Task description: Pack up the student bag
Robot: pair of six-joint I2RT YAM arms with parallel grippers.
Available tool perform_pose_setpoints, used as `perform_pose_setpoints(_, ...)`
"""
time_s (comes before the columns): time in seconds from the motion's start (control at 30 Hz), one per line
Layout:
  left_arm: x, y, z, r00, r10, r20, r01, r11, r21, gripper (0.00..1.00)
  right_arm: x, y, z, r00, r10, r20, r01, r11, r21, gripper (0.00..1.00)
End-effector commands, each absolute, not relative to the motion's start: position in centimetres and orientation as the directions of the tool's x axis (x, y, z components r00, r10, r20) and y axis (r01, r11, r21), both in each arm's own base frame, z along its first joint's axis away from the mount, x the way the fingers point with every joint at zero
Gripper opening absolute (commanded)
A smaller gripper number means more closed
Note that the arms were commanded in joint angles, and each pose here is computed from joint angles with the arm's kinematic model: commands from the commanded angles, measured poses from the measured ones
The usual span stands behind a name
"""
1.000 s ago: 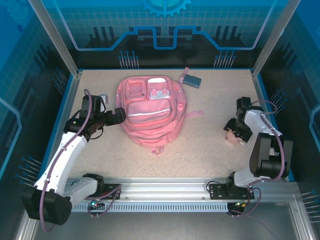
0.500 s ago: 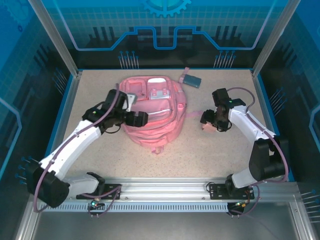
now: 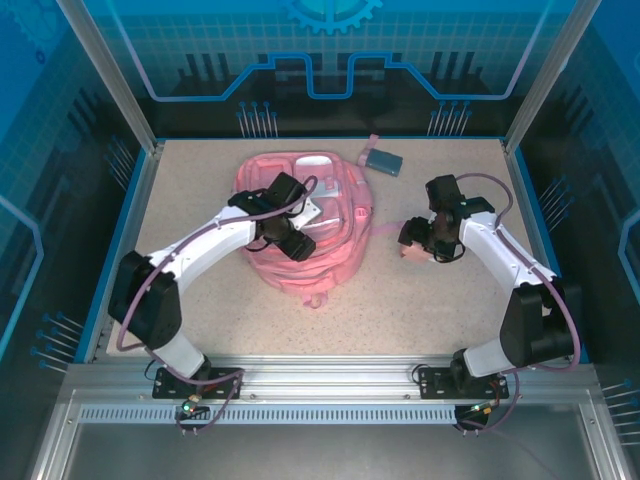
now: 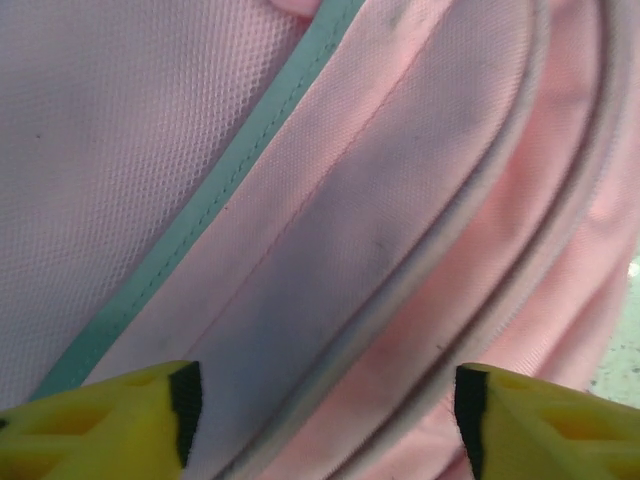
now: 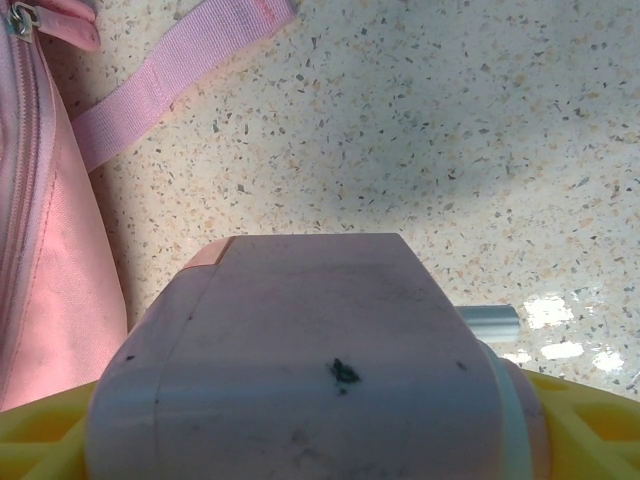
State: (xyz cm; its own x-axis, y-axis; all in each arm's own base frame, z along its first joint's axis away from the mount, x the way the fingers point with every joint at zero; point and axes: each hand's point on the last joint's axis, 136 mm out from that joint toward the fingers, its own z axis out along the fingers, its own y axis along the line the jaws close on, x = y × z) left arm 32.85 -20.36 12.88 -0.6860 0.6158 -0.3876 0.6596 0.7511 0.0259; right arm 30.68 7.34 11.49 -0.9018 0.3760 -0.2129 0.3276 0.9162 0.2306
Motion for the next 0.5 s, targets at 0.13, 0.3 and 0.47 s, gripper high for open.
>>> perform_pose_setpoints(0.13, 34.9, -19.7, 12.2, -0.63, 0.7, -0.337, 0.701, 0.699, 0.141, 0.56, 30.8, 8.2, 12.6, -0.897, 0.379, -0.228, 0.315, 0.909, 0.274, 0.71)
perform_pose_setpoints(0.3, 36.3, -19.6, 12.3, -0.617, 0.714, -0.332, 0.697, 0.691, 0.191, 0.38, 30.8, 8.3, 12.6, -0.897, 0.38, -0.226, 0.313, 0.907, 0.282, 0.71)
perform_pose_setpoints(0.47, 36.9, -20.1, 14.8, -0.588, 0.704, -0.398, 0.688, 0.695, 0.212, 0.12, 30.8, 8.5, 13.3, -0.897, 0.371, -0.238, 0.297, 0.908, 0.295, 0.71)
